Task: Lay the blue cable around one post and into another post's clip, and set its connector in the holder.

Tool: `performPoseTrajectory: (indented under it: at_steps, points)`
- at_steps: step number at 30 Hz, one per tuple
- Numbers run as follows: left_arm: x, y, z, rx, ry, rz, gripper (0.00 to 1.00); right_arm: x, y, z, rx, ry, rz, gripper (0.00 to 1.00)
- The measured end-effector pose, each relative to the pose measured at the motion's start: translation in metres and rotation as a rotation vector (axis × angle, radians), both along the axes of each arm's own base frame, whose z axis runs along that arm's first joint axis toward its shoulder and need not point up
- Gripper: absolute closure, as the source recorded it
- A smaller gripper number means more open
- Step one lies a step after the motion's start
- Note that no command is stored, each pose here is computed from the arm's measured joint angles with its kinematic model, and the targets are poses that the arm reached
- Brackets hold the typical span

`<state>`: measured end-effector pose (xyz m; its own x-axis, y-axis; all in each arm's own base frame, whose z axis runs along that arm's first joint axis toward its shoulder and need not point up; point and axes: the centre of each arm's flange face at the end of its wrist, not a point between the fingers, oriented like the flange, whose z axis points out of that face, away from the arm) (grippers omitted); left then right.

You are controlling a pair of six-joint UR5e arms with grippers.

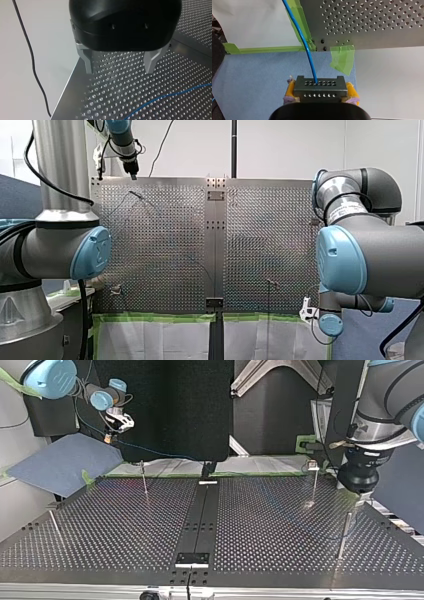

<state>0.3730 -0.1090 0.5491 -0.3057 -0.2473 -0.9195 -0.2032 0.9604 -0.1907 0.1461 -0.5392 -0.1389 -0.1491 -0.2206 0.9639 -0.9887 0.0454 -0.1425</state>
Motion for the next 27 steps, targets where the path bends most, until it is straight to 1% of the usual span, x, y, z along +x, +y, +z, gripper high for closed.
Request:
performPoseTrajectory:
  at_steps: [6, 10, 16, 27]
  points:
    - [-0.005, 0.003, -0.001, 0.023, 0.03, 0.031, 0.0, 0.002, 0.001, 0.0, 0.001, 0.0, 0.003, 1.0]
    - [-0.011, 0.006, -0.001, 0.044, 0.056, 0.061, 0.0, 0.003, 0.001, 0.0, 0.001, 0.0, 0.006, 1.0]
    - [-0.016, 0.011, -0.001, 0.071, 0.078, 0.106, 0.0, 0.005, 0.001, 0.0, 0.001, 0.001, 0.009, 1.0]
    - [-0.023, 0.02, 0.002, 0.112, 0.086, 0.191, 0.0, 0.007, 0.002, 0.0, 0.001, 0.003, 0.014, 1.0]
